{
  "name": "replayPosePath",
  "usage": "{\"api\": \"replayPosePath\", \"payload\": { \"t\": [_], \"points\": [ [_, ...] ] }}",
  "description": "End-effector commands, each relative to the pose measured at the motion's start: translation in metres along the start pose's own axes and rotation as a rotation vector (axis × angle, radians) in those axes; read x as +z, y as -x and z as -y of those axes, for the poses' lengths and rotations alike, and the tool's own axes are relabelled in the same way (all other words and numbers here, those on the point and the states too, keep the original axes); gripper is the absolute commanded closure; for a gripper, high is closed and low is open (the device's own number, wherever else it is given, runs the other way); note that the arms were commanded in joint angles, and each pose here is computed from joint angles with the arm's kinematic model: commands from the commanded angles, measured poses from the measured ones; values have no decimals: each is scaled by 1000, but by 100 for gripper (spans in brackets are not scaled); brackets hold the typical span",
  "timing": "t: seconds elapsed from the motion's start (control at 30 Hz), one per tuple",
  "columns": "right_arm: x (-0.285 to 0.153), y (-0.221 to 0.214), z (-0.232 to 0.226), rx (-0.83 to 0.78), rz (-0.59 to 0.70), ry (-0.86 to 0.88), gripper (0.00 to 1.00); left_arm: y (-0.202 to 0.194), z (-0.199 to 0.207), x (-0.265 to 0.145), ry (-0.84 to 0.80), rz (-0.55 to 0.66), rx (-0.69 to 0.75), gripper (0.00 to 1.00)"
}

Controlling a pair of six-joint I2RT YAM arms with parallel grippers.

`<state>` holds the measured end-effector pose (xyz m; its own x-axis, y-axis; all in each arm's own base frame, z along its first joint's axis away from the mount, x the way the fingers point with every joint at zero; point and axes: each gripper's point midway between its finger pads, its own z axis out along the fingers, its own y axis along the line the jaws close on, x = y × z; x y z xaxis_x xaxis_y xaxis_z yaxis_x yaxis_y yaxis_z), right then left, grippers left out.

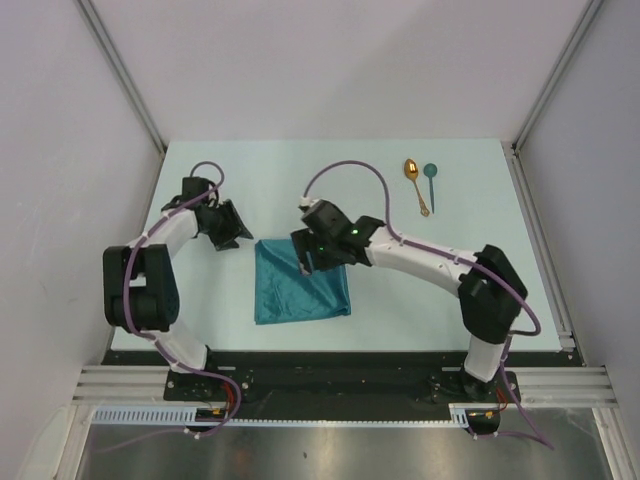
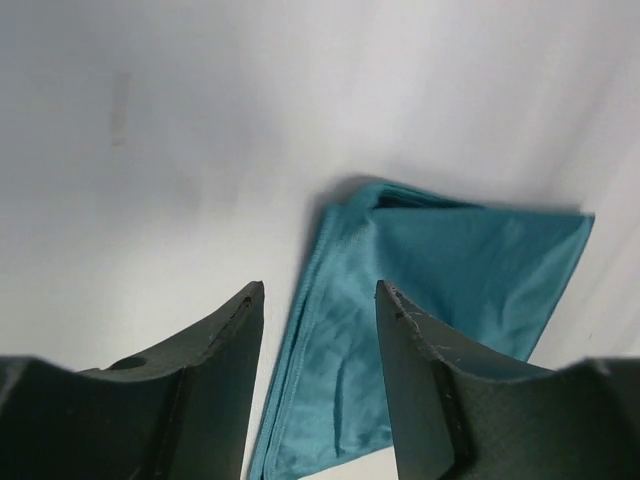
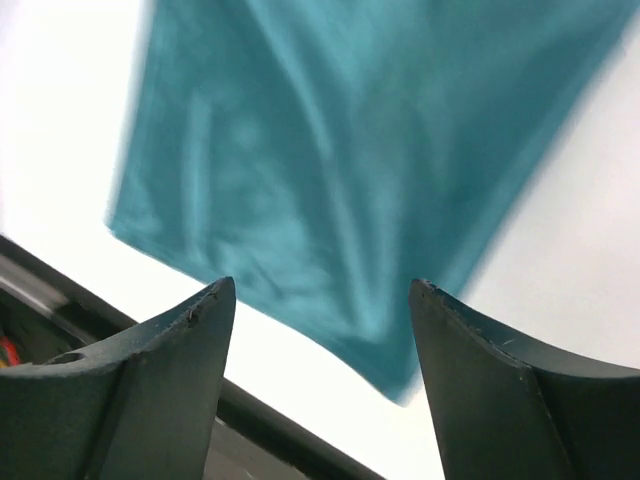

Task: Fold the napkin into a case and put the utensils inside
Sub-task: Pick up the lower triangle-folded napkin from the center of the board.

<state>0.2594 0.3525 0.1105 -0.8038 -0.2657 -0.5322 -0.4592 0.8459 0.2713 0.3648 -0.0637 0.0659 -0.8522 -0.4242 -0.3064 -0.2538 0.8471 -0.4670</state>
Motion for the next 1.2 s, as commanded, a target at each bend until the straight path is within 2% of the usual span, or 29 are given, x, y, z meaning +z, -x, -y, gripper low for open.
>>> {"api": "replayPosePath", "payload": {
  "t": [0.0, 0.07, 0.13, 0.3, 0.47, 0.67, 0.97, 1.17],
  "points": [
    [17, 12, -19, 48, 27, -203, 25, 36, -34, -39, 144, 200, -271, 45],
    [34, 19, -53, 48, 40, -198, 24, 36, -48, -51, 184, 254, -366, 44],
    [51, 23, -81, 78, 44, -170, 24, 42, -54, -72, 234, 334, -398, 43],
    [77, 44, -99, 130, 122, -186, 24, 36, -77, -109, 392, 413, -548, 39],
    [96, 55, -111, 130, 149, -198, 30, 38, -74, -130, 376, 473, -554, 38],
    [116, 42, -113, 115, 134, -241, 40, 38, -69, -140, 336, 524, -546, 37],
    [129, 27, -117, 48, 129, -290, 41, 35, -66, -145, 325, 532, -549, 36],
    [144, 8, -107, 15, 80, -331, 42, 35, -62, -150, 305, 540, -549, 36]
  ]
}}
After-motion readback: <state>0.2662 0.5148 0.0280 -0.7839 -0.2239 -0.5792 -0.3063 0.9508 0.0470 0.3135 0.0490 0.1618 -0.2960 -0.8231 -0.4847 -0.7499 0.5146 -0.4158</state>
